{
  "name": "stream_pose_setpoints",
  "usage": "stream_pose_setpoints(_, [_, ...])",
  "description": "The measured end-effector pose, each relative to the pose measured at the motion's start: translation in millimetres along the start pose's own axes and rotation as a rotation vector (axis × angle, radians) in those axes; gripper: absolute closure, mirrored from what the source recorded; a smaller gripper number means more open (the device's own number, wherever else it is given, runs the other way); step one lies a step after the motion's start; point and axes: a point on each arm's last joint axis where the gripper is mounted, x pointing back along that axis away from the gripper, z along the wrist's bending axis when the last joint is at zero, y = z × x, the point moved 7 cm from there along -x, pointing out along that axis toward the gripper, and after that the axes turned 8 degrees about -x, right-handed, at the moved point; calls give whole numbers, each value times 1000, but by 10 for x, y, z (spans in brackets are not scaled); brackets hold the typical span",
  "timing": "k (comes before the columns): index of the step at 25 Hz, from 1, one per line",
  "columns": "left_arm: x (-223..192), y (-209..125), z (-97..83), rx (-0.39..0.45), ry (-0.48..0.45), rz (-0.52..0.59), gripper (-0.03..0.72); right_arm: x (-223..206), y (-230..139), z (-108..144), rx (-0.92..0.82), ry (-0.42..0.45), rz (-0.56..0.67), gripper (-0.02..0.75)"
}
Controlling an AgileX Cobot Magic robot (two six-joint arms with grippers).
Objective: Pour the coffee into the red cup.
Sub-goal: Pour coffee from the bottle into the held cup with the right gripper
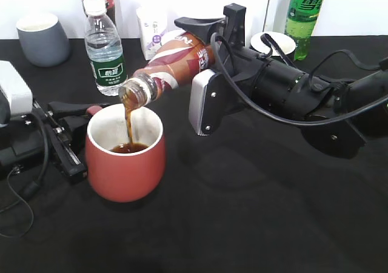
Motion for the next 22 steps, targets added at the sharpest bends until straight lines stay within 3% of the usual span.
stream_pose_setpoints(22, [0, -3, -3, -1, -2, 2, 617, 0, 3, -6, 44, -4, -2, 203])
